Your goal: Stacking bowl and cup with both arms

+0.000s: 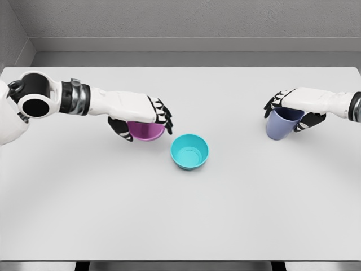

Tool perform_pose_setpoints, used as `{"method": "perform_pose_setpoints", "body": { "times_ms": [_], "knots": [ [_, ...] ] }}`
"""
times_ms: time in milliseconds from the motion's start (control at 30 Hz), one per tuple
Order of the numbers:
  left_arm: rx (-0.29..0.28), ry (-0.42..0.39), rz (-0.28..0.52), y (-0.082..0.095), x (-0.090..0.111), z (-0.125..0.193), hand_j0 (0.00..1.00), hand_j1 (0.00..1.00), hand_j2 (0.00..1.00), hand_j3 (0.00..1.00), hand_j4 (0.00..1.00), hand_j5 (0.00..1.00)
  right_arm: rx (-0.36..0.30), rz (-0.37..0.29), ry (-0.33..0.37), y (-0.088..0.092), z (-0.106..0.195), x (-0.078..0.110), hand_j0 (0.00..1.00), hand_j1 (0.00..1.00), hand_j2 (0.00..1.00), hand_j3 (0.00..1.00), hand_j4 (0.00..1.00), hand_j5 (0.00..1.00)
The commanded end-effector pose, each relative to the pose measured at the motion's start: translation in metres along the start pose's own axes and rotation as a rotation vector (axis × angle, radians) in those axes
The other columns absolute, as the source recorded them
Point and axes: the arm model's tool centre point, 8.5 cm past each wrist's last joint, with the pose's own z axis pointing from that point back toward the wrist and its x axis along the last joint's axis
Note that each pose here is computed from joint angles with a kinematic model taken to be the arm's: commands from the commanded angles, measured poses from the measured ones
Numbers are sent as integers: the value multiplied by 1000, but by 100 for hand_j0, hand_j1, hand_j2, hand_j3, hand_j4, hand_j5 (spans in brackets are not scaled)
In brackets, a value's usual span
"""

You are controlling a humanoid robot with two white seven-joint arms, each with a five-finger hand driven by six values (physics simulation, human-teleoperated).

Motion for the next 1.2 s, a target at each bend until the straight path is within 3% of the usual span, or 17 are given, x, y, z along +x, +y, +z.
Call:
{"method": "perform_pose_setpoints", "body": {
  "times_ms": [0,600,1167],
  "knots": [
    [8,-16,-11,4,6,-2,79,79,79,79,79,79,5,5,3,0,1,-1,65,65,65,65,65,65],
    [15,-85,-74,13,32,-15,77,77,77,77,77,77,-12,28,9,-14,6,-2,65,65,65,65,65,65],
    [27,-159,-107,20,53,-53,77,77,77,77,77,77,-40,60,4,-32,11,0,66,66,66,66,66,66]
  ]
}}
